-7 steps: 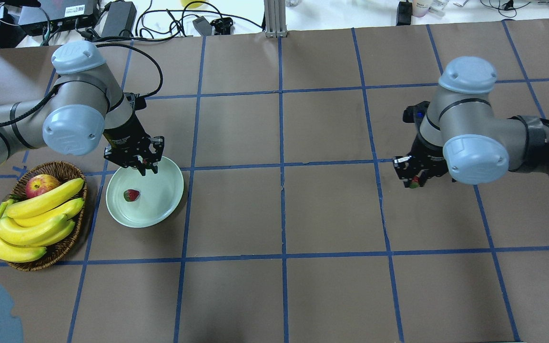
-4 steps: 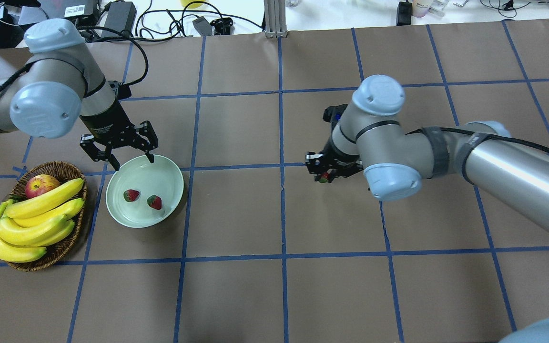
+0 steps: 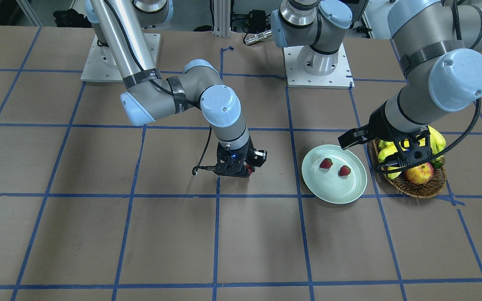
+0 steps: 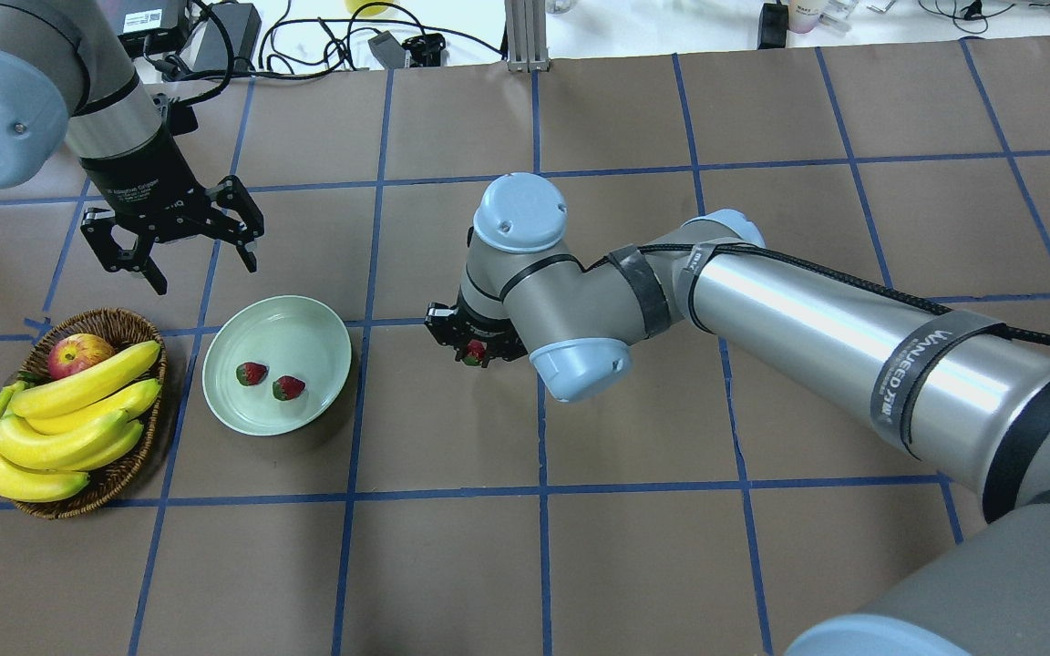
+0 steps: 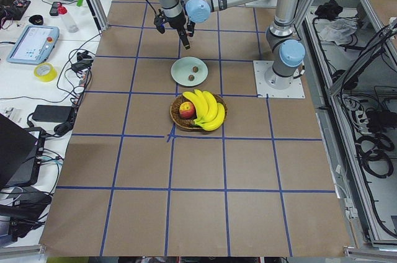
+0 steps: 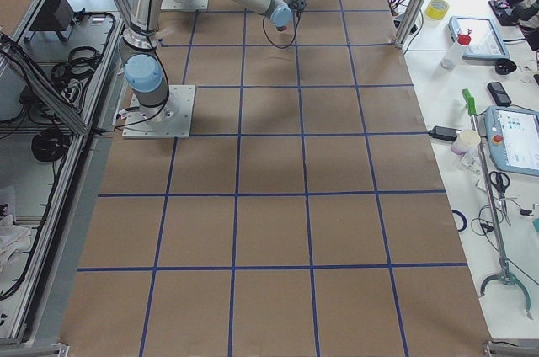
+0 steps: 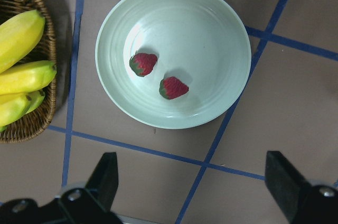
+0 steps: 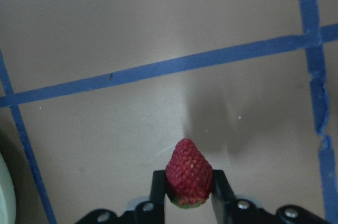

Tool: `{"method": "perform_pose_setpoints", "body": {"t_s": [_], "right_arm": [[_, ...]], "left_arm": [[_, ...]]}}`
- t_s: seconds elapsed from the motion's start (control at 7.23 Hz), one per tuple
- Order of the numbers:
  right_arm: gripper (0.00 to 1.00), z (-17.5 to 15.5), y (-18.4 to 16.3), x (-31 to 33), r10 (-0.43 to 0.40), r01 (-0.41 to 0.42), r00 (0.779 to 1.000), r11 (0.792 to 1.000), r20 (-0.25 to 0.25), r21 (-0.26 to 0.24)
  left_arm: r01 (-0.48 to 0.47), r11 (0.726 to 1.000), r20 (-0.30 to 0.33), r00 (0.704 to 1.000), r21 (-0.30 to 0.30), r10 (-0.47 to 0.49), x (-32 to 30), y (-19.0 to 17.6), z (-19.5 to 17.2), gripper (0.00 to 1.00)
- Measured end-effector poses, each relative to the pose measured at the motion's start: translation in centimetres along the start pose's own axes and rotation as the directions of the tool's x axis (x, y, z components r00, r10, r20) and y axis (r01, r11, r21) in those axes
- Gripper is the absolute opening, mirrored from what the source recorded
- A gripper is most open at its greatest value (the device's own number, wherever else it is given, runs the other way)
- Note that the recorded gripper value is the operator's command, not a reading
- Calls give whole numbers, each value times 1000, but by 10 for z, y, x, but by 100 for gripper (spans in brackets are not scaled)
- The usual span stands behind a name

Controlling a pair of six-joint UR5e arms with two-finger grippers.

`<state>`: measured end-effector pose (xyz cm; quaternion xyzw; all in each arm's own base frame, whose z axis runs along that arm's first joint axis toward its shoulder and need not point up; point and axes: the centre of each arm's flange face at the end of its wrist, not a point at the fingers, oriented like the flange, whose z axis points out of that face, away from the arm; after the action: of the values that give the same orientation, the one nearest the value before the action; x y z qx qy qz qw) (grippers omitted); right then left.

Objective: Collect all strawberries into plate
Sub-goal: 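Carry the third strawberry toward the plate and release it with the right gripper, then grasp the third strawberry with the left gripper while the right gripper rises away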

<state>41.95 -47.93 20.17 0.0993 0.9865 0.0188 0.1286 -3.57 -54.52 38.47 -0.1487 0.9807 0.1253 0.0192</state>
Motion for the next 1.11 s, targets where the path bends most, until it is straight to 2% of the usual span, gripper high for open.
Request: {"method": "perform_pose_setpoints", "body": {"t_s": [0.14, 0.28, 0.55, 0.69, 0.83, 1.11], "right_arm": [[93, 2, 5, -6, 5, -5, 1000, 1000, 0, -2], [100, 3, 7, -8, 7, -7, 1000, 1000, -3, -4], [100, -3, 9, -9, 6, -6, 1000, 1000, -7, 2], [100, -20, 11, -8, -3, 3, 1000, 1000, -17, 15], [100, -50, 9, 1, -17, 18, 998, 999, -52, 29], [100, -127, -22, 54, -27, 38, 990, 996, -137, 80]], "left_arm": [[1, 1000, 4, 1000, 0, -1, 0, 0, 0, 100], [2, 1000, 3, 1000, 0, -2, 0, 0, 0, 100], [1, 1000, -3, 1000, 1, -1, 1, 0, 0, 100], [-2, 1000, -12, 1000, 3, 3, 6, 1, 0, 100], [1, 1000, -47, 999, 11, 0, 19, 4, -2, 100], [-38, 995, -132, 990, 88, 49, 76, 13, 0, 100]]}}
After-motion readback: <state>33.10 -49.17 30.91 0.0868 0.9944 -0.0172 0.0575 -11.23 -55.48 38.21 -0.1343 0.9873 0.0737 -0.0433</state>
